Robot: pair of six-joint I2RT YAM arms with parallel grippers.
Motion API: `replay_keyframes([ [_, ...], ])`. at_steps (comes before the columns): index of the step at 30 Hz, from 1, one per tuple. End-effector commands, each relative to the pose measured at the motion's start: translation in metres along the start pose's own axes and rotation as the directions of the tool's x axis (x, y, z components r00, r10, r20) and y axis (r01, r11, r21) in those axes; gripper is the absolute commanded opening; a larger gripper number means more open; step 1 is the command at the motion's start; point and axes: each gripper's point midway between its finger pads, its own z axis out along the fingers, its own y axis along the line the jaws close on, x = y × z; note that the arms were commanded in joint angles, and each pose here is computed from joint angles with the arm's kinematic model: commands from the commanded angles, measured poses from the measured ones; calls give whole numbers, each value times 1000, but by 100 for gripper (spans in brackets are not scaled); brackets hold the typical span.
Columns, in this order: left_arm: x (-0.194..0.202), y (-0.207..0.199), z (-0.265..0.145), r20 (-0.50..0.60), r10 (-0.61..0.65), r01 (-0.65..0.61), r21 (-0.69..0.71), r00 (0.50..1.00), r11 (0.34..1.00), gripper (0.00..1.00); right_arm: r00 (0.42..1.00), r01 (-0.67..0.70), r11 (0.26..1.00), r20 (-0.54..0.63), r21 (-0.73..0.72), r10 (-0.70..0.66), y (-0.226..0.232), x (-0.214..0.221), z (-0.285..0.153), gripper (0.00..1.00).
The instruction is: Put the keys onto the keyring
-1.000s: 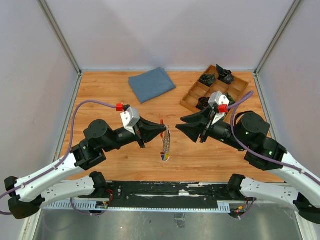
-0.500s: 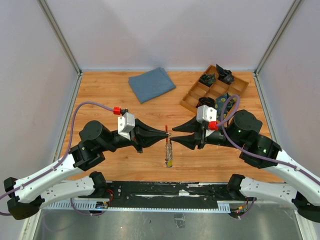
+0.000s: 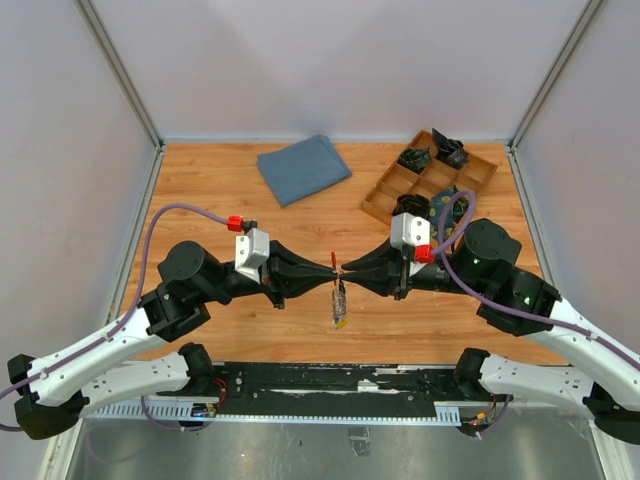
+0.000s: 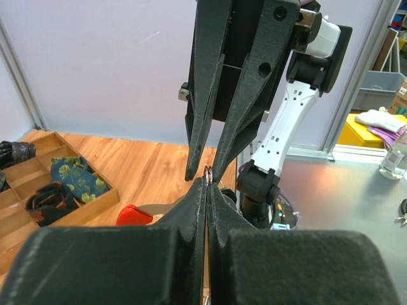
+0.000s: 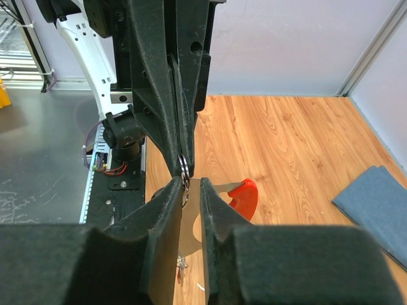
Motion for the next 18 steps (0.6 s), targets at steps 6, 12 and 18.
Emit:
replay_keyframes([
  [6, -32, -10, -1, 93, 42, -46, 36, 995, 998, 1, 1000, 10, 998, -6, -65, -10, 11, -1, 4, 6],
  [12, -30, -9, 0, 89, 41, -44, 33, 995, 998, 1, 999, 10, 998, -45, -64, -13, 10, -2, 1, 0],
  [18, -25, -9, 0, 61, 42, -44, 34, 997, 998, 23, 988, 11, 998, -153, -64, -21, 8, 1, -7, 0],
])
